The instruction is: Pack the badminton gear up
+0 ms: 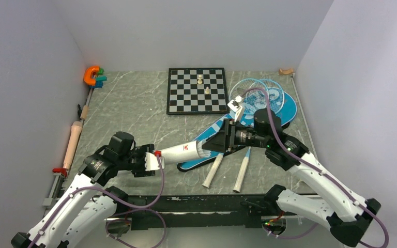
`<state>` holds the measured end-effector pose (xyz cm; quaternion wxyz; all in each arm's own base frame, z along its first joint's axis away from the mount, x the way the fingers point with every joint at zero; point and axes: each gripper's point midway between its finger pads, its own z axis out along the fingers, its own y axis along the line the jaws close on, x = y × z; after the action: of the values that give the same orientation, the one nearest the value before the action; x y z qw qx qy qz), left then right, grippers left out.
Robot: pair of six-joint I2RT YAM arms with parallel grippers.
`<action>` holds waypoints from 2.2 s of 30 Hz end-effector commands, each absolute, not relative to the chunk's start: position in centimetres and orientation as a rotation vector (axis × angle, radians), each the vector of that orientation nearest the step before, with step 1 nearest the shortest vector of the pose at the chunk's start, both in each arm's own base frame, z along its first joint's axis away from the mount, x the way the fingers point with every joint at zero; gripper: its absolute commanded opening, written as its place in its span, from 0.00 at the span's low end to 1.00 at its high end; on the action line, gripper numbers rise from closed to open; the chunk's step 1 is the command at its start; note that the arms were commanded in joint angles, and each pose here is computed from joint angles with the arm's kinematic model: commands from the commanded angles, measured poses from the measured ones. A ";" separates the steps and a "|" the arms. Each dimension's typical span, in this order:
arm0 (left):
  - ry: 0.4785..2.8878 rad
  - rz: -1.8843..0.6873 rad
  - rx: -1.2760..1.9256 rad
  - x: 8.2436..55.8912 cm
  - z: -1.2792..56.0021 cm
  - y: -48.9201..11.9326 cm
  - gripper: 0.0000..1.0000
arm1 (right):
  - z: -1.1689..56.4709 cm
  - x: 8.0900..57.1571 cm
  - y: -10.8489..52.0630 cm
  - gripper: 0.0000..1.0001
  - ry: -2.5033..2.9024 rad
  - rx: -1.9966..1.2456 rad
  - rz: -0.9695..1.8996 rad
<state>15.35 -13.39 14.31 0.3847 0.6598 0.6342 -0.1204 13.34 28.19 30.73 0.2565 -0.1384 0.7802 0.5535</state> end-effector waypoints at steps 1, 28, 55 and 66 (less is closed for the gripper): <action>1.515 -0.321 1.628 15.8 17.5 -14.5 0.52 | 33.5 13.2 25.4 0.51 2.017 -0.327 1.431; 1.499 -0.342 1.596 16.1 18.7 -15.1 0.53 | 25.1 17.3 26.4 0.67 2.241 -0.211 1.234; 1.509 -0.364 1.577 15.8 18.6 -15.1 0.52 | 25.7 15.5 32.7 0.72 2.194 -0.210 1.395; 1.546 -0.367 1.583 14.7 16.9 -14.3 0.52 | 27.2 14.9 24.5 0.88 2.169 -0.020 1.215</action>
<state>14.96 -13.91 16.30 0.4164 0.6411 0.6298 -0.1379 14.74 27.11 27.82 0.3103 -0.0467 0.8115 0.4930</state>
